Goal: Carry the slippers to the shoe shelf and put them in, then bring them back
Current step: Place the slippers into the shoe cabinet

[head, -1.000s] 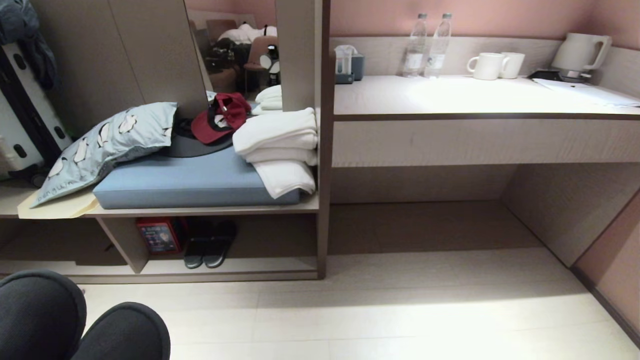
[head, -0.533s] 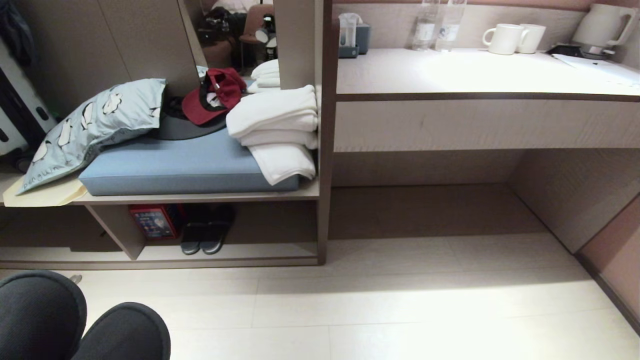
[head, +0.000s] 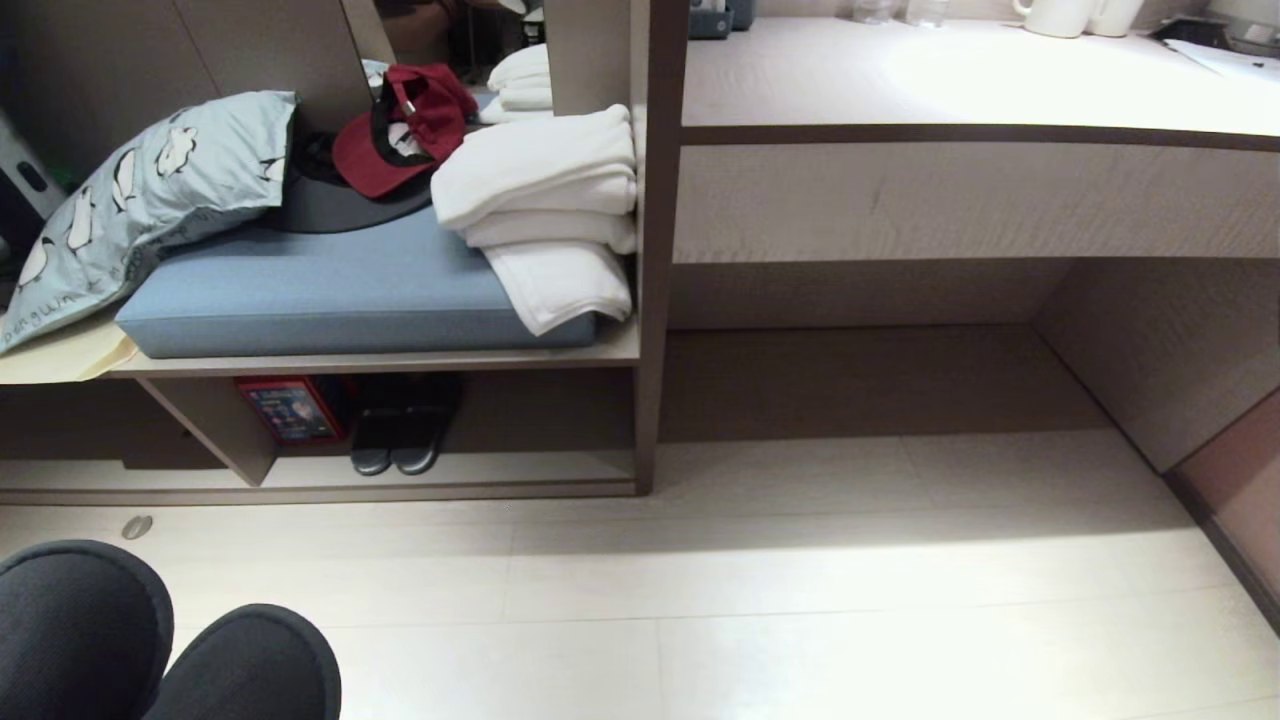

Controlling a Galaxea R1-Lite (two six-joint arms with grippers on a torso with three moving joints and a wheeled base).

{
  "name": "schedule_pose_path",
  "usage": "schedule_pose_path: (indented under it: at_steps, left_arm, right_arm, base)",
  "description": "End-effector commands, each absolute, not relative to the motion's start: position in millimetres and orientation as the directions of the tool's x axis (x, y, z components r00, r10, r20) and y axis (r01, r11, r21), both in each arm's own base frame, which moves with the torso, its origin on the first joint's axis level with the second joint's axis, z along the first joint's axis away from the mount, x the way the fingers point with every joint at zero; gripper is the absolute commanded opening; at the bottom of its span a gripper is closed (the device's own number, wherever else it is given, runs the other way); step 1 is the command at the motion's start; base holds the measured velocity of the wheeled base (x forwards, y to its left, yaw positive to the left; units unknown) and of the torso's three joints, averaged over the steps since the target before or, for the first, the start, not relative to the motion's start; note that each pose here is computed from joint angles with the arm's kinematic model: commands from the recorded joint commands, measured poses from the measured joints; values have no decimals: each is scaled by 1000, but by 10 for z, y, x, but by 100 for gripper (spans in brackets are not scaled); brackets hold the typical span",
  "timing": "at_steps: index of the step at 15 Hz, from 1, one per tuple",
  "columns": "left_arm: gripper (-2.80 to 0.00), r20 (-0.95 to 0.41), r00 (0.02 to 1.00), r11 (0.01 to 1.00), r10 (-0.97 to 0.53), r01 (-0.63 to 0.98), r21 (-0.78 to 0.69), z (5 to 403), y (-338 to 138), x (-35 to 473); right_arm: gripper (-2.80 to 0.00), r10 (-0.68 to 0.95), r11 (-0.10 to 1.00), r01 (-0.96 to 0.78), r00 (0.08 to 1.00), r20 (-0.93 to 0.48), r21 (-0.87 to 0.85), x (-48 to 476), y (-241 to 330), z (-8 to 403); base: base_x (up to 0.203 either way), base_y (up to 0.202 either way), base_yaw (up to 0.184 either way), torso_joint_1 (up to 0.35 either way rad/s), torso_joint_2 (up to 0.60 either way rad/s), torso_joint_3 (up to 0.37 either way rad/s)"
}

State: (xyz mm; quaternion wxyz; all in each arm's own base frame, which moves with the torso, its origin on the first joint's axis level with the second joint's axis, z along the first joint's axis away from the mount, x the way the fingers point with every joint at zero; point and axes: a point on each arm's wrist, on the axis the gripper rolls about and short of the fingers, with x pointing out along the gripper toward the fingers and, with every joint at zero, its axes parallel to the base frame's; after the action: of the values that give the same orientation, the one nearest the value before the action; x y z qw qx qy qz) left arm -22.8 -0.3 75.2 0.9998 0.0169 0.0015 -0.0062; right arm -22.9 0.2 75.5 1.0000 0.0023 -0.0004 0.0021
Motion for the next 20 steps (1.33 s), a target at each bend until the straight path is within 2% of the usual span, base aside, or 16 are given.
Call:
schedule_pose_path:
  at_steps: [1, 20]
  left_arm:
    - [-280, -5, 1000, 999, -12, 12, 34, 752, -3, -227]
    - [-280, -3, 1000, 999, -12, 12, 34, 752, -3, -228]
  right_arm:
    - [-280, 6, 1000, -6, 1000, 2, 5, -229, 1, 754]
    - [-280, 5, 1000, -5, 1000, 2, 5, -229, 2, 754]
  base:
    - [0, 0, 0, 7, 2, -194]
    - [0, 0, 0, 2, 4, -198]
